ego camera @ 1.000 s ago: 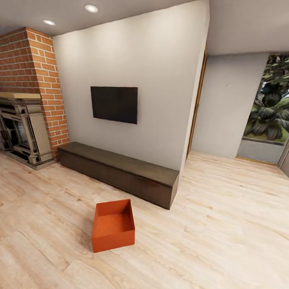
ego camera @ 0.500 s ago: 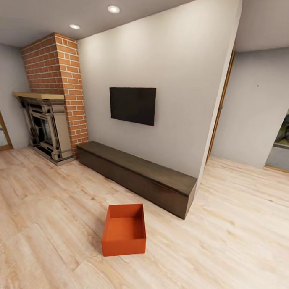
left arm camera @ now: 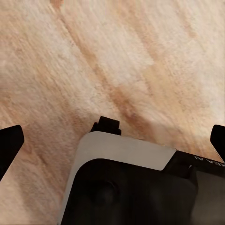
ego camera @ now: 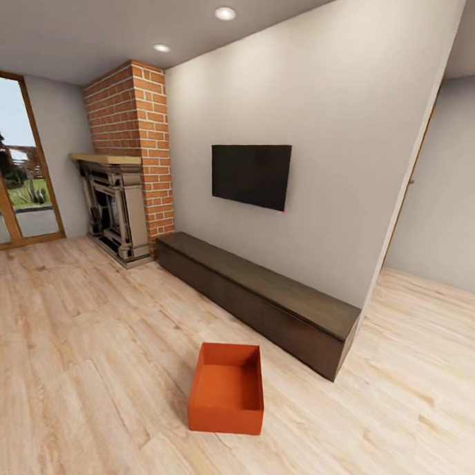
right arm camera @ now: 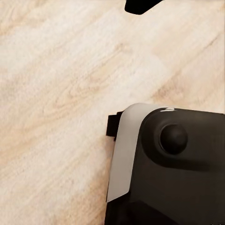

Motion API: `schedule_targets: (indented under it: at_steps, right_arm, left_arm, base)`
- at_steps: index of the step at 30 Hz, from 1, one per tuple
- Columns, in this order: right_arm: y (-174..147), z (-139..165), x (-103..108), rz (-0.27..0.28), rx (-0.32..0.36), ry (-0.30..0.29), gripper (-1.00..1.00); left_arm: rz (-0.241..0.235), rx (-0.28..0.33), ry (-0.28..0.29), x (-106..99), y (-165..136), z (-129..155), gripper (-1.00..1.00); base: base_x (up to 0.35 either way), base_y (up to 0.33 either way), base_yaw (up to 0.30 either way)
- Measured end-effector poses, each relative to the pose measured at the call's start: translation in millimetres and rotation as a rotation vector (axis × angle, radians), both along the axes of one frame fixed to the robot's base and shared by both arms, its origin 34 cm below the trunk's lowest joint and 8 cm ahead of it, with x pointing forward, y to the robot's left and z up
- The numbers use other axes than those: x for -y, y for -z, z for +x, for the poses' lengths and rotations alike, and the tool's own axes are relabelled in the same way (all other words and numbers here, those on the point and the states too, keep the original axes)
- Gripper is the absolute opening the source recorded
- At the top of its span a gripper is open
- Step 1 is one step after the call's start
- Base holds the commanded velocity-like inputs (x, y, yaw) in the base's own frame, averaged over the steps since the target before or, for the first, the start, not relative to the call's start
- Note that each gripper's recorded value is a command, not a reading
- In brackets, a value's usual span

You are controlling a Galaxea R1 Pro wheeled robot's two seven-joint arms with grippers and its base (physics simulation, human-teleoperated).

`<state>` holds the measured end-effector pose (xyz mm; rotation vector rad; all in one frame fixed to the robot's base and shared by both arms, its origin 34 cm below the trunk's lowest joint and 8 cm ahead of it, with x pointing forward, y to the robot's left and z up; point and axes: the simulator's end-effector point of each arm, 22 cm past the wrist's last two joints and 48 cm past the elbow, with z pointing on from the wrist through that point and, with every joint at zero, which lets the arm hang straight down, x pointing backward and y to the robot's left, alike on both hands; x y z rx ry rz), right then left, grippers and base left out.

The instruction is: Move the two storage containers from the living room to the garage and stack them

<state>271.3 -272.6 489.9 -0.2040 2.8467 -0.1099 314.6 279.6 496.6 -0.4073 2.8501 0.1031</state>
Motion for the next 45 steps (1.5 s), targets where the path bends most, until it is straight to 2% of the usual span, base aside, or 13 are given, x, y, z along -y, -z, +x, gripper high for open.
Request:
schedule_targets:
  at_steps: [7, 24, 45]
  right_arm:
    - [-0.7, 1.8, 3.6, -0.001, 0.01, 0.017, 1.0]
    - [-1.2, 3.1, 7.8, -0.008, 0.015, -0.005, 1.0]
    - [-1.3, 3.1, 7.8, -0.009, 0.015, -0.009, 1.0]
  left_arm:
    - [0.0, 0.0, 0.001, 0.1, 0.0, 0.0, 1.0]
    - [-0.001, -0.001, -0.001, 0.2, 0.0, -0.3, 1.0]
    - [0.001, -0.001, -0.001, -1.0, 0.0, -0.4, 1.0]
  base:
    - [0.217, -0.024, 0.024]
    - [0.292, -0.088, 0.0]
    - [0.319, -0.004, 0.0]
